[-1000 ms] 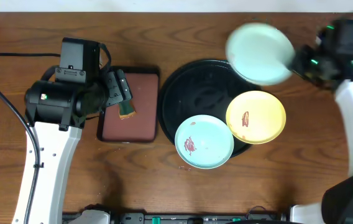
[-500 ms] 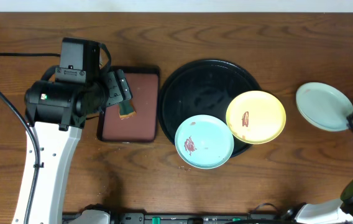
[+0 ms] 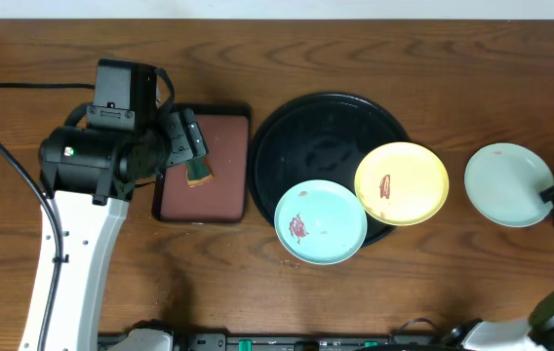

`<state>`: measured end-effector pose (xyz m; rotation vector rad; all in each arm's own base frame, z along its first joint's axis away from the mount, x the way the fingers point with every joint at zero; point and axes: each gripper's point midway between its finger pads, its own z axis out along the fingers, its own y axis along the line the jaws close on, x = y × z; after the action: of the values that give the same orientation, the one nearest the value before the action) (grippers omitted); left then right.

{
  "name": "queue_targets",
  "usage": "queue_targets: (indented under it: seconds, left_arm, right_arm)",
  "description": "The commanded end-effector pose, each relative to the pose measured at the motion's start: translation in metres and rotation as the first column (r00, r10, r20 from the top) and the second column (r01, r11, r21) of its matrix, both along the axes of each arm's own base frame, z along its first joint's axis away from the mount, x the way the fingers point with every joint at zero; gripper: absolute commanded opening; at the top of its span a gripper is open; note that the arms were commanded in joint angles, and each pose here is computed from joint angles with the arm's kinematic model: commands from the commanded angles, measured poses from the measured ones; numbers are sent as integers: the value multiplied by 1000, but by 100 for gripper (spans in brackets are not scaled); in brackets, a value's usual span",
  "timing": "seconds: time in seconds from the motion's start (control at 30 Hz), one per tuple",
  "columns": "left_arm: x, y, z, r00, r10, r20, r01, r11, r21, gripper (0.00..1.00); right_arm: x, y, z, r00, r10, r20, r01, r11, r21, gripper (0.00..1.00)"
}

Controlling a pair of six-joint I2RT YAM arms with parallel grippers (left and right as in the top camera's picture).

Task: Clean dirty plates on tray and stack at the side
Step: 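Carry the light-green plate to the table's right side and release it, then grasp the yellow plate with the right gripper and slide it to the tray's back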

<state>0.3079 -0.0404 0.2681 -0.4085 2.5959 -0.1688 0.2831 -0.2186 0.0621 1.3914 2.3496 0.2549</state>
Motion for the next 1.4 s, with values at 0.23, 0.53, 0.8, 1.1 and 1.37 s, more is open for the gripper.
queue_targets:
  seconds: [0.23,0.53,0.8,1.1,1.37]
  left_arm:
    - [0,1,4,1000,-2,10,2,1000,3,86]
    - [0,1,4,1000,-2,10,2,1000,3,86]
    - [0,1,4,1000,-2,10,2,1000,3,86]
    - [0,1,4,1000,-2,10,2,1000,3,86]
    - [0,1,4,1000,-2,10,2,1000,3,86]
  right_arm:
    - [26,126,101,900,420,113,-392,896,-207,56]
    - [14,171,23,858,471,-204,-512,815,-273,51]
    - [26,193,-20,798,566,-207,-602,764,-230,16]
    - [90,229,51,752,647,125,-604,753,-263,1]
    - [138,286,66,677,673,299,-596,739,-314,1]
